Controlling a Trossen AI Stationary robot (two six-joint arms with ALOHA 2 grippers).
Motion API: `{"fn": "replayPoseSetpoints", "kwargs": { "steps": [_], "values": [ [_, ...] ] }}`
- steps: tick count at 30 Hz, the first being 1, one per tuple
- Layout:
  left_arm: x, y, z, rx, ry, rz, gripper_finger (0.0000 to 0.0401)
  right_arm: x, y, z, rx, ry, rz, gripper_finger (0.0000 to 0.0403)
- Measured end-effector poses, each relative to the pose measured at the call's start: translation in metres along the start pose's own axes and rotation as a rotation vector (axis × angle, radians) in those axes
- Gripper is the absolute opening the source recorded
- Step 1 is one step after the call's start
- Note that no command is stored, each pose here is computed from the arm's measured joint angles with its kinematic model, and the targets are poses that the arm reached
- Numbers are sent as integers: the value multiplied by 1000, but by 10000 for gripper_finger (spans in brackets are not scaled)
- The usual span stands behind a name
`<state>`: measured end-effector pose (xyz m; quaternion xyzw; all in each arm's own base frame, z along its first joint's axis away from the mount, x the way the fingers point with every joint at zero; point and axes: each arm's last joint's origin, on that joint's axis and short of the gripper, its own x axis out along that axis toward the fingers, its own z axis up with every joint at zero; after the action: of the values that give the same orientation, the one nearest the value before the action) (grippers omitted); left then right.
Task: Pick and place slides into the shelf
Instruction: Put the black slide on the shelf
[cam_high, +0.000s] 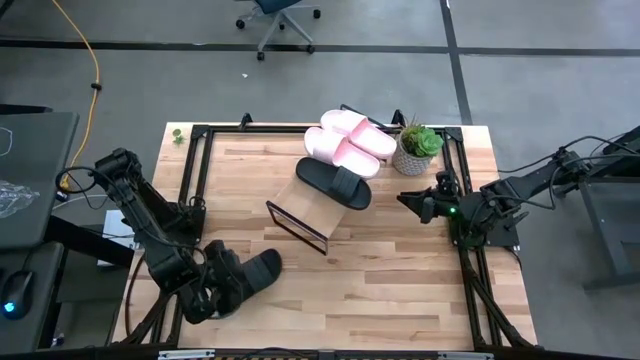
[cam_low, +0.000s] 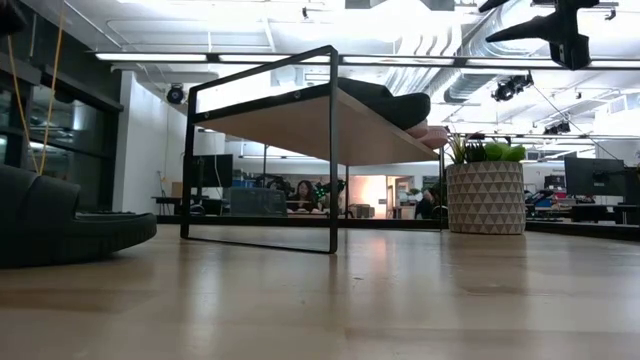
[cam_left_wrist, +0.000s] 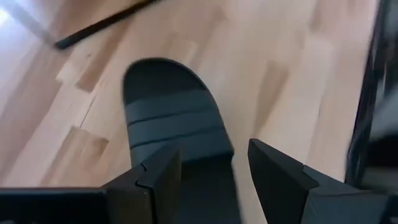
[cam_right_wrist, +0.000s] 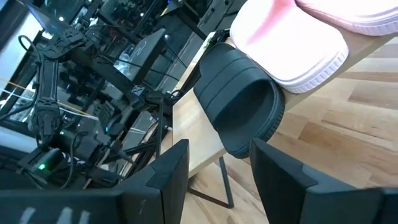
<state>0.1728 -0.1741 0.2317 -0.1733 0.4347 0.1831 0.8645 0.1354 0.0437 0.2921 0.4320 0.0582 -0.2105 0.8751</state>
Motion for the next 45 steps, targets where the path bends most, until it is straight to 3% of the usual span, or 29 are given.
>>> {"fn": "replayPoseSetpoints", "kwargs": {
  "steps": [7,13,17,21,25,30,41,45],
  "values": [
    [-1,-6,-2,495,105,-122,173,0,-1,1,-31,-25,-16,161],
    [-1,-7,-3,983,91,-172,173,0,-4,0,-49,-36,-48,161],
    [0,-6,-2,1216,49,-139,173,0,-4,1,-50,-64,-62,161],
    [11,-7,-7,1412,58,-37,173,0,-5,1,-42,-83,-70,161],
    [31,-13,-17,1513,117,44,173,0,-5,1,-32,-86,-74,161],
    [50,-13,-28,1557,191,137,172,0,-5,1,-29,-91,-77,161],
    [65,-16,-35,1550,193,225,171,0,-5,1,-32,-96,-79,161],
    [62,-18,-31,1558,161,269,151,0,-5,1,-32,-96,-79,161]
  ]
}}
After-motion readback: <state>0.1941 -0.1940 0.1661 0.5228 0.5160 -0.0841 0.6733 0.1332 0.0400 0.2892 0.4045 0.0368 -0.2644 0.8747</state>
